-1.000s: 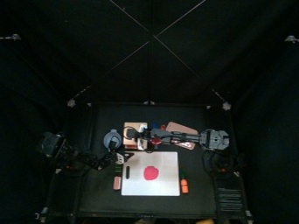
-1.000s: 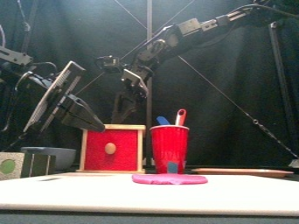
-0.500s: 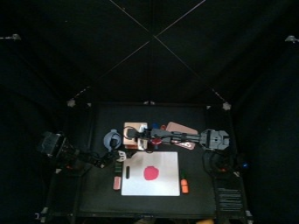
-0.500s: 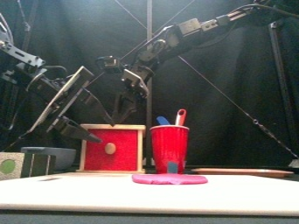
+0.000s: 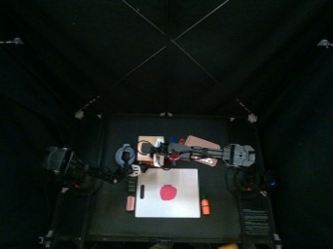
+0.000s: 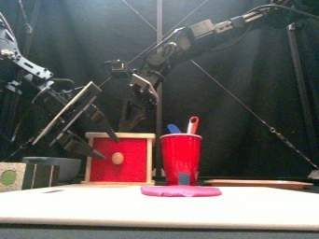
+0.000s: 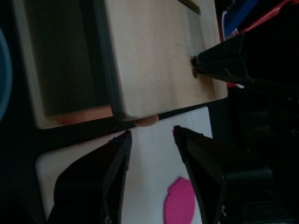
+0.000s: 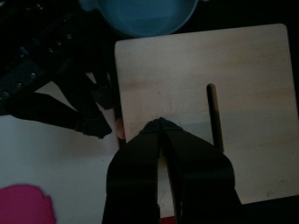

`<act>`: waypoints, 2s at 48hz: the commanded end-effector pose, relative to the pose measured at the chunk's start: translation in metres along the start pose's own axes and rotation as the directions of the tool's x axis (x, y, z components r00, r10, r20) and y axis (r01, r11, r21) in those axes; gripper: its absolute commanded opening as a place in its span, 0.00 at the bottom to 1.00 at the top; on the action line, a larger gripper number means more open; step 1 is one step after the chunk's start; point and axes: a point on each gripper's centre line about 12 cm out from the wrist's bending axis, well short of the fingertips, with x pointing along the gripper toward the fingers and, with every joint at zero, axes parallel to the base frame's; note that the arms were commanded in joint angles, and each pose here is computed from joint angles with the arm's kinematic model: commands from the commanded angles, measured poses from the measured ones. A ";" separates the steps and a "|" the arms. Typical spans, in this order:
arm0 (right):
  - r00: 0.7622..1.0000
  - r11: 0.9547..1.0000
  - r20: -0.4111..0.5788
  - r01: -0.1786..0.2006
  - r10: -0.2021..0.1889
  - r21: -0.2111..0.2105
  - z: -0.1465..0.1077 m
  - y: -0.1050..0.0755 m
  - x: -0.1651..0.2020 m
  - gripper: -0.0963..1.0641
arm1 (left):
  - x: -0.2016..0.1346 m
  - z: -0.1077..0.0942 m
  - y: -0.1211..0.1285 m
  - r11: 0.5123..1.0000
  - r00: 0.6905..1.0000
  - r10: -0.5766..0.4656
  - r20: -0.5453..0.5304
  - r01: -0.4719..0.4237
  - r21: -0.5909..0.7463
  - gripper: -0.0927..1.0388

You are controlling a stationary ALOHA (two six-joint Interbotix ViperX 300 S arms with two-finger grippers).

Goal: Get the cutter from the drawer then cut the dough then place the extra dough in the bowl
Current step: Open the drawer

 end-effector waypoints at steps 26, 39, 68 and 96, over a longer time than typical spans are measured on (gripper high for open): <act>1.000 1.000 -0.018 -0.007 0.007 0.003 -0.003 0.003 0.001 0.10 | 0.024 0.005 -0.017 0.999 0.999 -0.037 0.040 0.035 0.032 0.79; 1.000 1.000 -0.019 -0.006 0.007 0.005 -0.003 0.003 0.002 0.10 | 0.026 0.001 -0.015 0.998 1.000 -0.029 0.012 0.028 0.050 0.78; 1.000 1.000 -0.030 0.001 -0.001 0.004 -0.005 0.002 0.006 0.10 | 0.024 -0.001 -0.009 0.998 1.000 -0.014 0.001 0.014 0.057 0.52; 1.000 1.000 -0.027 0.004 -0.004 0.005 -0.005 0.000 0.005 0.10 | 0.009 -0.024 -0.014 0.993 0.996 -0.054 -0.067 0.060 0.098 0.52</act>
